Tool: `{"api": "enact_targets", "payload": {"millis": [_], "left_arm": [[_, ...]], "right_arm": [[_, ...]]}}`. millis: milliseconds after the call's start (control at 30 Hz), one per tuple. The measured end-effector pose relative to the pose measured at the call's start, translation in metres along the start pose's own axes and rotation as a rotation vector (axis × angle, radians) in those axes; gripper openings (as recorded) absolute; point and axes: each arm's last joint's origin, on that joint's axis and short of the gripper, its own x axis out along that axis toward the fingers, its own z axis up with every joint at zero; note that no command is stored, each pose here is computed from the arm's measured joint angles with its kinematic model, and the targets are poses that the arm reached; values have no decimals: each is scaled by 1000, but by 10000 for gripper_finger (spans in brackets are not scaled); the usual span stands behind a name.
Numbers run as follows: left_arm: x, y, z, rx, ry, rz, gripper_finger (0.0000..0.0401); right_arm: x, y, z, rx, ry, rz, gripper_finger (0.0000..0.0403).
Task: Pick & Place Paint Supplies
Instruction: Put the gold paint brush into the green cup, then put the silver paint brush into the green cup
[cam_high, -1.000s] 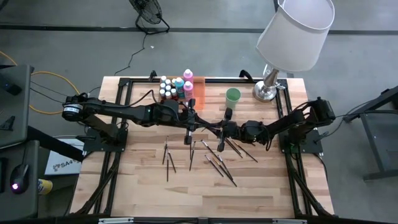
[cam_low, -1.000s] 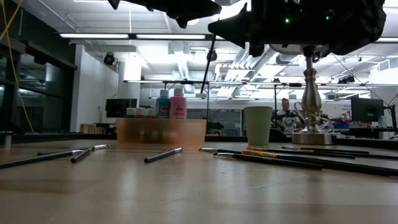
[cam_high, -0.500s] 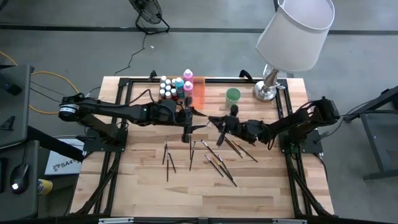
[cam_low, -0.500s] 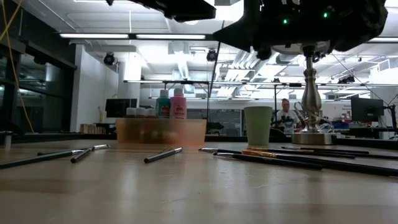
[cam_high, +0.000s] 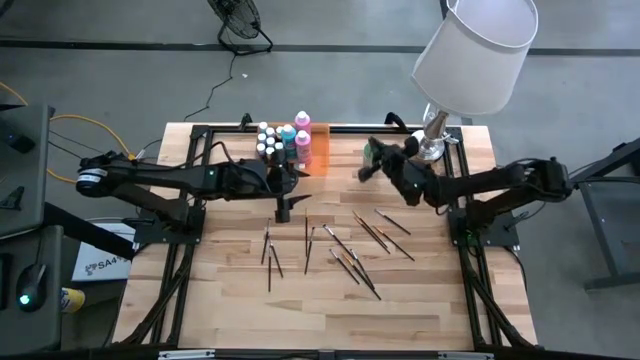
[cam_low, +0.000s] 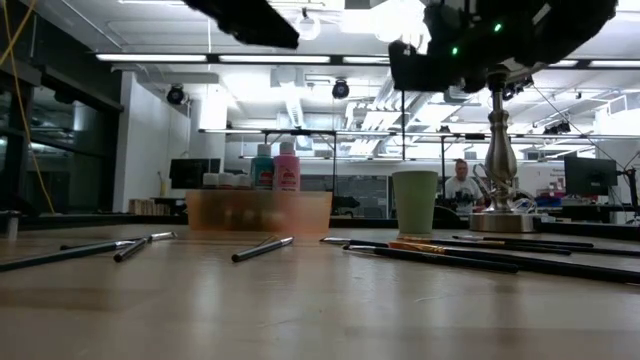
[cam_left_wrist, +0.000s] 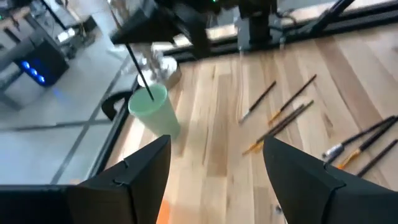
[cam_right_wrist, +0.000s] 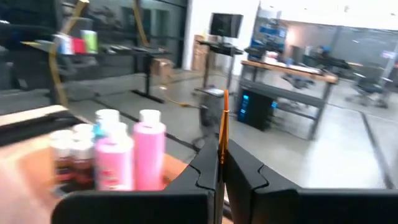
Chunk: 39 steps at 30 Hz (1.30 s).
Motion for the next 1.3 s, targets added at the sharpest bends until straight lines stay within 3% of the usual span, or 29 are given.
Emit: {"api": "enact_targets", "payload": {"millis": [167,433,600,733,1067,1300], "left_arm": [[1,-3,-11,-32,33,-2,251],[3,-6,-22,-56,67,-8,251],[3,-6,-23,-70,69,-6,251],[0,-5,-23,-84,82,-2,251],[-16,0,-26,-164,139,33,251],[-18,-1,-27,-173,152,30,251]], "right_arm": [[19,-20,-7,-23,48,-92,5],[35,-40,-27,41,197,-67,17],[38,-44,-29,74,219,-70,33],[38,-43,-29,78,223,-41,67],[35,-45,-23,104,206,-18,203],[25,-48,-7,134,170,21,246]]}}
